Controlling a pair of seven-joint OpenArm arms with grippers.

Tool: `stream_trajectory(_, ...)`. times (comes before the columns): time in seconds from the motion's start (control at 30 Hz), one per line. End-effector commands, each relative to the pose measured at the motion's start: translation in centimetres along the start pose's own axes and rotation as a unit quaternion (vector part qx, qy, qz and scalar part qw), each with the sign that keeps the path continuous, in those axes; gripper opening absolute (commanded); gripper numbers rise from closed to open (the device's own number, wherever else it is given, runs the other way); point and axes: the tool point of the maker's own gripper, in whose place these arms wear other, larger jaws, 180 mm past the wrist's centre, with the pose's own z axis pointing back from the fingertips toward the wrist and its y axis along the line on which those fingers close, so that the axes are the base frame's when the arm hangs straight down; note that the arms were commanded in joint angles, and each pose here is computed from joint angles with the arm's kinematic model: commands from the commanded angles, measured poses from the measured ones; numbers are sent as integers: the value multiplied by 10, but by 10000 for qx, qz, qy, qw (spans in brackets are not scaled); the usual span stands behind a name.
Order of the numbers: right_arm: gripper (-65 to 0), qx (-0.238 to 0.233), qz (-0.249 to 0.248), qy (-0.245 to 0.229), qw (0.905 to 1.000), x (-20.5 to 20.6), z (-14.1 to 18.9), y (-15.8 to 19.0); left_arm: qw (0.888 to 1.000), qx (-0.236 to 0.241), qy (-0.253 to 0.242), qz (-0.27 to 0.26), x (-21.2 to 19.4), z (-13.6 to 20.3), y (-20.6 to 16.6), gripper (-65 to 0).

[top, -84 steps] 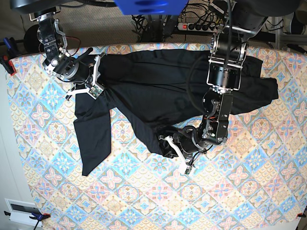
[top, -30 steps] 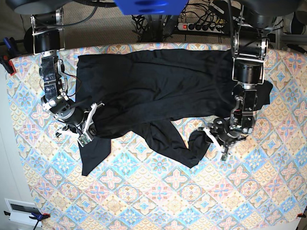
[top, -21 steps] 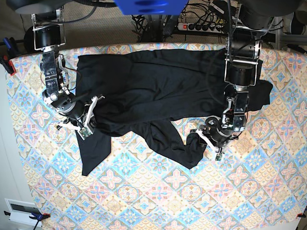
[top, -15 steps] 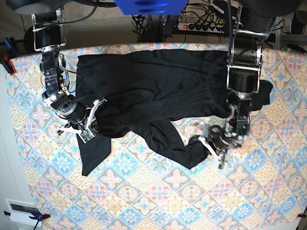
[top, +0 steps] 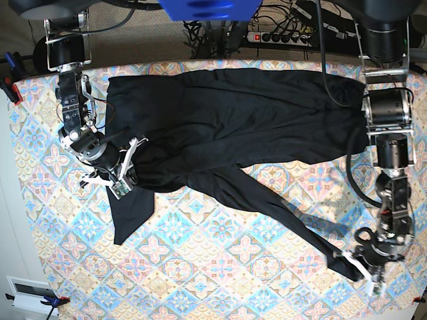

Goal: Layout the t-shirt on the table in an organized manner, then fold the t-shirt properly
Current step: 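Release the sleeve and move the left gripper back to the shirt edge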

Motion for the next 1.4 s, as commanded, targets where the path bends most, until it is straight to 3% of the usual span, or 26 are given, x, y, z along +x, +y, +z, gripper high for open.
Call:
stream_trajectory(0.0, -650, -126, 57, -224, 9997, 15, 4, -11, 9989, 188, -419, -45, 38, 10, 20, -650)
stream_trajectory(0.13, -650, -129, 56, -224, 9997, 15, 4, -12, 9971, 416, -623, -110, 59, 21, 45, -650)
stream_trajectory(0.27, -650, -131, -18, -111, 9999, 6, 0, -14, 9917, 555, -1153, -141, 80, 30, 59, -648)
stream_trajectory(0.4, -650, -117, -81, 2, 9999, -2, -3, -14, 9910, 659, -1161, -112, 79, 31, 65, -648)
stream_trajectory(0.53, -650, -117, -81, 2, 9999, -2, -3, -14, 9923, 907, -838, -2, 48, 27, 71, -621)
stream_trajectory(0.77, -650, -34, -252, 97, 9996, -11, -10, -7, 9940, 1053, 153, 256, -10, 23, 74, -331)
stream_trajectory(0.83, -650, 60, -409, 116, 9991, -14, -17, 2, 9938, 1043, 287, 256, -26, 22, 72, -294)
stream_trajectory(0.97, -650, 120, -541, -7, 9985, -3, -25, 8, 9911, 998, 500, 729, -62, 27, 70, -301)
stream_trajectory(1.07, -650, 112, -598, -211, 9979, 17, -31, 6, 9868, 819, 756, 1172, -93, 50, 59, -320)
stream_trajectory(1.23, -650, 45, -615, -311, 9976, 32, -36, -6, 9880, 144, 1130, 1046, -125, 85, 4, -339)
stream_trajectory(1.37, -650, 4, -590, -399, 9975, 41, -37, -11, 9839, -46, 1558, 874, -167, 105, -16, -336)
